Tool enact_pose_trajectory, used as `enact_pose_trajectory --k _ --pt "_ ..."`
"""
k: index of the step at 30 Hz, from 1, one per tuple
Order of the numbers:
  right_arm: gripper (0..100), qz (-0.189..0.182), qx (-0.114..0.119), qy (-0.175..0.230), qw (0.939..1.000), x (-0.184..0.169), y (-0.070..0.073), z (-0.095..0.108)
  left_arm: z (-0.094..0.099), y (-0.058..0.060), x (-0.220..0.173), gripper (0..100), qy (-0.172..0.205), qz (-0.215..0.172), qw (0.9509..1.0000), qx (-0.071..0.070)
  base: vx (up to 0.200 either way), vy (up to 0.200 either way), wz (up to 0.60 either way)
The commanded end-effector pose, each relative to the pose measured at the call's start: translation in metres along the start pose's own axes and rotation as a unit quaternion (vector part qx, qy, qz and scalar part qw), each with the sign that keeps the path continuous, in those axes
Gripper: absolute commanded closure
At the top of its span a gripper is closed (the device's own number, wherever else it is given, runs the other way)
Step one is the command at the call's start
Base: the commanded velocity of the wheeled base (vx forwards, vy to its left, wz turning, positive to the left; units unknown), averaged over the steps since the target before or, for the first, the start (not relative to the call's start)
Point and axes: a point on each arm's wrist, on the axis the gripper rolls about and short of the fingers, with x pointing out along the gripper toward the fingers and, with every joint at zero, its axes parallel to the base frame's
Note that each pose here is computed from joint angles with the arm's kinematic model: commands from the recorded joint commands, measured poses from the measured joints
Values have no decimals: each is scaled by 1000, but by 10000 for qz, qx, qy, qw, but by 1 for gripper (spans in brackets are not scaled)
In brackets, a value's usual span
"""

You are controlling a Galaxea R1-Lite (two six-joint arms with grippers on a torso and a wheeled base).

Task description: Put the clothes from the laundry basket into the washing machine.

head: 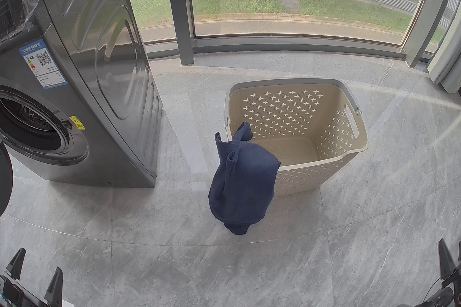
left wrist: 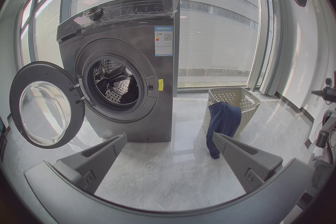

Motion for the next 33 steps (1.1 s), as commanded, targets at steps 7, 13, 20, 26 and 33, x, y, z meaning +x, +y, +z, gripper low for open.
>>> enact_pose_trajectory --k 7,13,20,26,33 --pt "0 511 367 1207 9907 89 5 65 -5 0 1 0 37 -7 10000 -1 0 0 0" --pt "0 938 444 1559 9823 146 21 58 -5 0 1 0 37 -7 10000 -1 0 0 0" --pt "0 1038 968 2213 9648 170 40 45 -5 0 1 0 53 -7 10000 -1 0 29 0" --pt "0 981 867 2687 9543 184 45 29 -5 0 1 0 53 -7 10000 -1 0 167 0" --pt "0 1145 782 2806 9498 202 62 13 -5 0 1 0 53 -7 10000 -1 0 0 0"
